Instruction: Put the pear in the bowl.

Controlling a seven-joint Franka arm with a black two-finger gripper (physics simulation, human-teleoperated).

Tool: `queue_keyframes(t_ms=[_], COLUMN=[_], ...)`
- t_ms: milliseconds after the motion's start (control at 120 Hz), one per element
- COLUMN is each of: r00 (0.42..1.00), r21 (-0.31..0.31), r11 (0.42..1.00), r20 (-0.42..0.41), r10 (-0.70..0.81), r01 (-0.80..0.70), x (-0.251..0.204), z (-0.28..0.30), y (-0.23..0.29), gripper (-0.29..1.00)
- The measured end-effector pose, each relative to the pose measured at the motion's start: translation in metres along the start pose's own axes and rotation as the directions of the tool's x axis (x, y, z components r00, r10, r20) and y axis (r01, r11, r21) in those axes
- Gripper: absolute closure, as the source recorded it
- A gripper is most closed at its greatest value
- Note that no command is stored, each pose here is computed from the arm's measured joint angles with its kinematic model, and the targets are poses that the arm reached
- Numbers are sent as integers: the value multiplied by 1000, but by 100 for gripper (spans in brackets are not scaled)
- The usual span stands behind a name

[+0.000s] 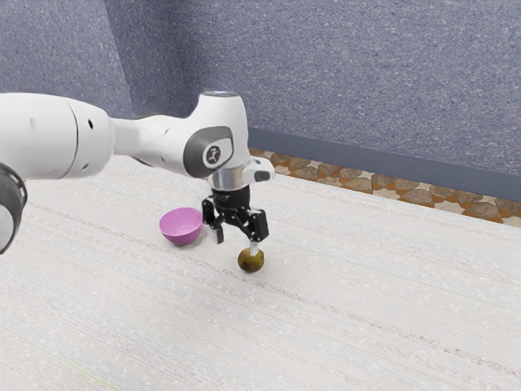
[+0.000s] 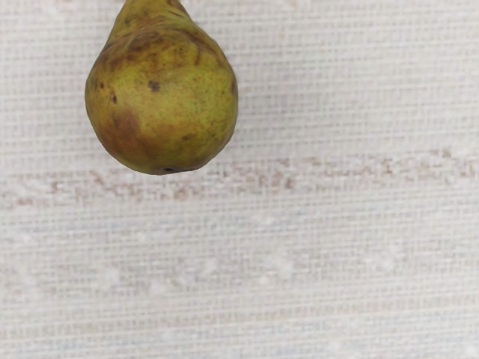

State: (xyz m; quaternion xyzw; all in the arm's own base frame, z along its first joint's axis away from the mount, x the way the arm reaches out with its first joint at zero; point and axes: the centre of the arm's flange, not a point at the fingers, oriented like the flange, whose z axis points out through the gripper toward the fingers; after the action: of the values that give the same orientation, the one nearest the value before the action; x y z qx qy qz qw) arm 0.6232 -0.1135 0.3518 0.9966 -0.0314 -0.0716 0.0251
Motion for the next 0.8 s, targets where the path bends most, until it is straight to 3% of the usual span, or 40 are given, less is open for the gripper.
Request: queue_keyframes(t_ms=[342, 800], r00=[999, 999], r21=[54, 51], r11=[998, 999], r20=[38, 45], r10=[-14, -1], r01=[12, -1], x=[29, 52], z=[32, 59], y=[-11, -8], gripper=[0, 0])
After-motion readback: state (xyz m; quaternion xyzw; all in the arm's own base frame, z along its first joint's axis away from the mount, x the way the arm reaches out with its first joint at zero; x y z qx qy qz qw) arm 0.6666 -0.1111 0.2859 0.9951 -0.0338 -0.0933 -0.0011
